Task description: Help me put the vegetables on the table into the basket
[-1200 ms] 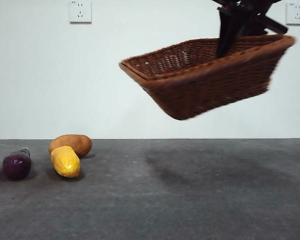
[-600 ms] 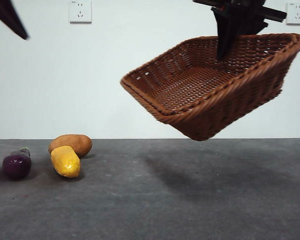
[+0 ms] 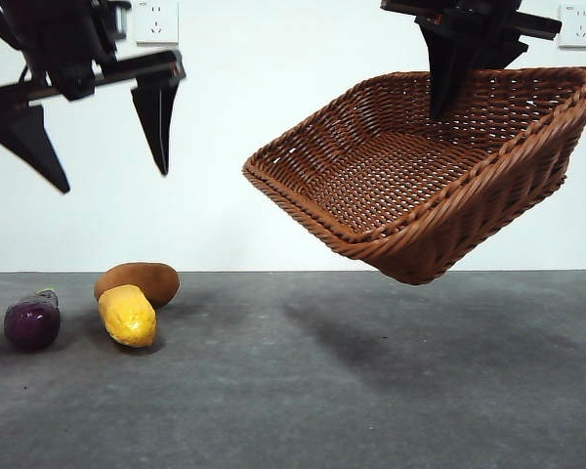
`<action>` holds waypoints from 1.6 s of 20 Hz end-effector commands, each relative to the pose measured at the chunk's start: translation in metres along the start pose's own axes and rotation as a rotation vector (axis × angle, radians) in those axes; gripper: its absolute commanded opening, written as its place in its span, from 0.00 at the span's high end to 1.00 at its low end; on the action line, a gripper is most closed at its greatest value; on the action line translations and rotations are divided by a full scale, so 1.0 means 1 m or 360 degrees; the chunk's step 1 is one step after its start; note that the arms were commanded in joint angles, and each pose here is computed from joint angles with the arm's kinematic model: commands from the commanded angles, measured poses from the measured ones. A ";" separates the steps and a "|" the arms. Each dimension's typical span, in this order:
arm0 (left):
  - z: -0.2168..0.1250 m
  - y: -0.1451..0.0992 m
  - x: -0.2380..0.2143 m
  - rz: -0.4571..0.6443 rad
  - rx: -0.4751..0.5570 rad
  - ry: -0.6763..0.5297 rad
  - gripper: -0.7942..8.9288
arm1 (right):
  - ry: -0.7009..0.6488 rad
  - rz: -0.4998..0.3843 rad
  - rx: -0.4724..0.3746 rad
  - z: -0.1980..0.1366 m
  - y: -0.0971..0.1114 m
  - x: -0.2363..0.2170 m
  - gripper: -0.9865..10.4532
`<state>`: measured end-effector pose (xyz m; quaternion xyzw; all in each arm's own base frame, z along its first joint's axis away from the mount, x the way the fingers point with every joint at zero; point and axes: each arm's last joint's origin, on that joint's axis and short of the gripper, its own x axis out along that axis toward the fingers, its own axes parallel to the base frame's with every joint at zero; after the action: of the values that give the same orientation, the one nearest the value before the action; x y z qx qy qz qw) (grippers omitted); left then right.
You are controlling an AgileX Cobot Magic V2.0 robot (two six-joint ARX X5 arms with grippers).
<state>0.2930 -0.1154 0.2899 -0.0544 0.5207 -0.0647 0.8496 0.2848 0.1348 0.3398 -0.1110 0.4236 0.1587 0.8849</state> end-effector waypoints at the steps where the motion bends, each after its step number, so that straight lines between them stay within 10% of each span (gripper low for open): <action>1: 0.000 0.000 0.021 -0.0010 -0.0117 0.0116 0.34 | -0.0040 -0.0004 0.0001 0.003 -0.005 -0.003 0.92; 29: 0.000 -0.004 0.119 0.0071 -0.0298 0.0305 0.48 | -0.0102 0.0077 -0.0023 0.006 -0.011 -0.003 0.92; 32: -0.001 -0.004 0.121 0.0072 -0.0296 0.0311 0.74 | -0.0102 0.0077 -0.0028 0.006 -0.011 -0.003 0.92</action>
<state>0.3456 -0.1375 0.1913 -0.1147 0.5996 -0.0066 0.7920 0.2919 0.1265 0.3422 -0.1075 0.4071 0.1838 0.8882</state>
